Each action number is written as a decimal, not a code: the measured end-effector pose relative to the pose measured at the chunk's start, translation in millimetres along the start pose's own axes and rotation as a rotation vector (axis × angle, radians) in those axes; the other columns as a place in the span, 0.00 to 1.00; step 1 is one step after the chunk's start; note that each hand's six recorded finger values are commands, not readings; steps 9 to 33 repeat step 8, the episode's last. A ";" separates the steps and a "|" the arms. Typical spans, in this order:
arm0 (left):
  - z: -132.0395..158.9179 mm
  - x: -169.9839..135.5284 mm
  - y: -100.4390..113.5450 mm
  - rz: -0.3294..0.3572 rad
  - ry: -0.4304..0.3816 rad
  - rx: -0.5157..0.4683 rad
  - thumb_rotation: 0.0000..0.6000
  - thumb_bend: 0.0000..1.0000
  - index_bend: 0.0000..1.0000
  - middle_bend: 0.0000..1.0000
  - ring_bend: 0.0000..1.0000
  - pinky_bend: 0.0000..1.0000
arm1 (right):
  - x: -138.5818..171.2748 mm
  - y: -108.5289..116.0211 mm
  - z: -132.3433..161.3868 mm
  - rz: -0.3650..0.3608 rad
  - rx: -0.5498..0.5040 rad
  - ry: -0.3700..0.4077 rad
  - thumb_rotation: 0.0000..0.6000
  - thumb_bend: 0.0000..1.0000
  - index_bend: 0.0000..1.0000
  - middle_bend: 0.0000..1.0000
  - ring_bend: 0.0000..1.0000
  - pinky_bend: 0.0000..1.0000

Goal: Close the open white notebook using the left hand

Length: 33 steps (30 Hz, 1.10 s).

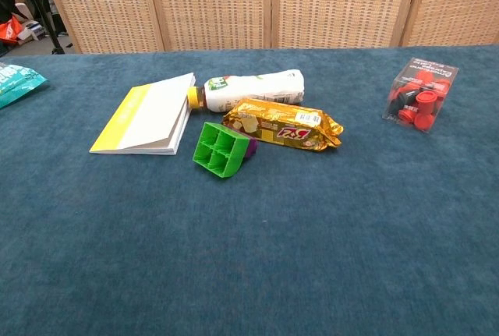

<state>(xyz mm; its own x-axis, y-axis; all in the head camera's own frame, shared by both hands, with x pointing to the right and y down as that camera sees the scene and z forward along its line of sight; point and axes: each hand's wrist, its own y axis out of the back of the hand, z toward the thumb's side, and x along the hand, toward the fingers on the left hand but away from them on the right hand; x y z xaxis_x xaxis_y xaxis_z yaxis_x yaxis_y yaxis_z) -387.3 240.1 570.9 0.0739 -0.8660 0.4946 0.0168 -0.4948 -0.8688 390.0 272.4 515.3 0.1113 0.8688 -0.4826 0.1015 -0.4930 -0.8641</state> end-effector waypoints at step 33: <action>-5.8 -22.2 19.5 0.026 0.002 -0.001 1.00 0.00 0.00 0.00 0.00 0.00 | 0.7 -1.8 5.1 0.005 0.004 0.014 1.00 0.04 0.00 0.00 0.00 0.00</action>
